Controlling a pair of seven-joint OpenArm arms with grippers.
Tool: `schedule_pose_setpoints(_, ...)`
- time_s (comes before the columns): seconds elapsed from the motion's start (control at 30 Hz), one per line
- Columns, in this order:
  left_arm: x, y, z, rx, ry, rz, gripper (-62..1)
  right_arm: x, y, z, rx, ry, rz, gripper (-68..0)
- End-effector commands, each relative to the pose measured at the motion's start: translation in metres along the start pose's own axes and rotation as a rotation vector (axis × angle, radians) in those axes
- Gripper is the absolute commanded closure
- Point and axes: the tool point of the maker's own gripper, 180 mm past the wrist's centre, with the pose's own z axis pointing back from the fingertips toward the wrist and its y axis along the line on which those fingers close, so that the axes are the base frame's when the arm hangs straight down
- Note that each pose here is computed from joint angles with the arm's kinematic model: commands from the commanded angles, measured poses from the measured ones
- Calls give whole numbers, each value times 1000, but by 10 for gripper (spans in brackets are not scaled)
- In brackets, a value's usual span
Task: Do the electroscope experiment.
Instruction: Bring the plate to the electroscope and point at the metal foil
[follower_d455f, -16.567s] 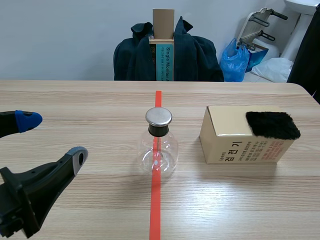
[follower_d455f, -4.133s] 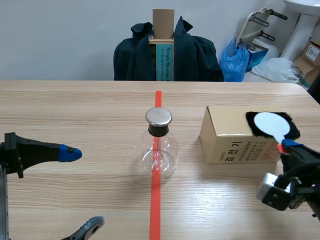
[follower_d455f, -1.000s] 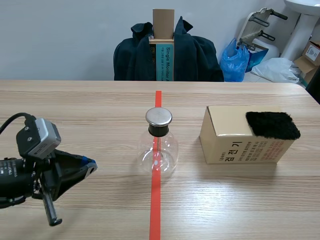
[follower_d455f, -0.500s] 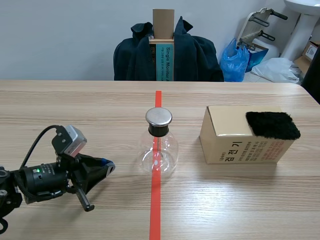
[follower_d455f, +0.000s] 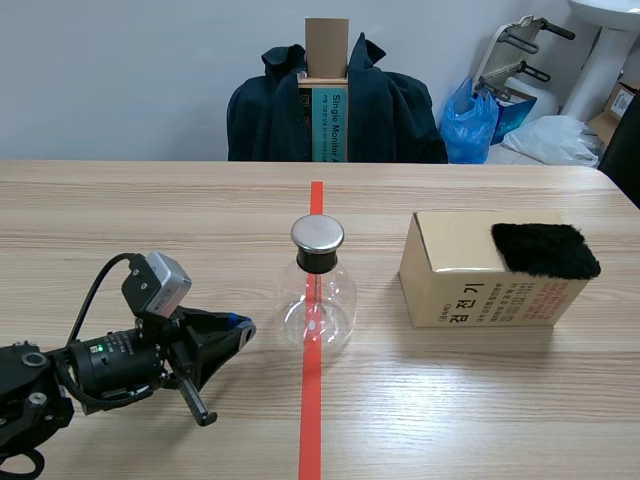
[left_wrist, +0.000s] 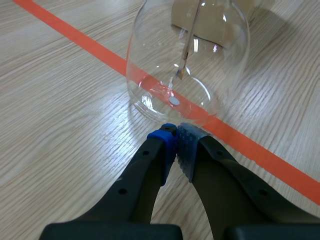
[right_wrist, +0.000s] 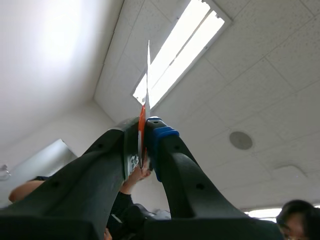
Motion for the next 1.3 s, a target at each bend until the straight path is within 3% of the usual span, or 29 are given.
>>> schedule_pose_setpoints(0.0, 17, 0, -4, -3, -58, -4, -28, 9, -2, -7, -29, -24, -16, -7)
schedule_pose_setpoints(0.2, 21, 0, -4, -3, -80, -4, -28, 44, 43, 2, 77, -69, -115, -7)
schedule_pose_setpoints(0.33, 21, 0, -4, -3, -81, -4, -28, 68, 79, 19, 182, -122, -142, -7)
schedule_pose_setpoints(0.53, 21, 0, -4, -3, -82, -3, -27, 88, 131, 55, 349, -158, -158, -7)
schedule_pose_setpoints(0.9, 21, 0, -5, -4, -83, -3, -28, 94, 206, 131, 631, -164, -147, -7)
schedule_pose_setpoints(1.27, 23, -3, -8, -7, -91, 4, -28, 93, 244, 193, 822, -162, -150, -7)
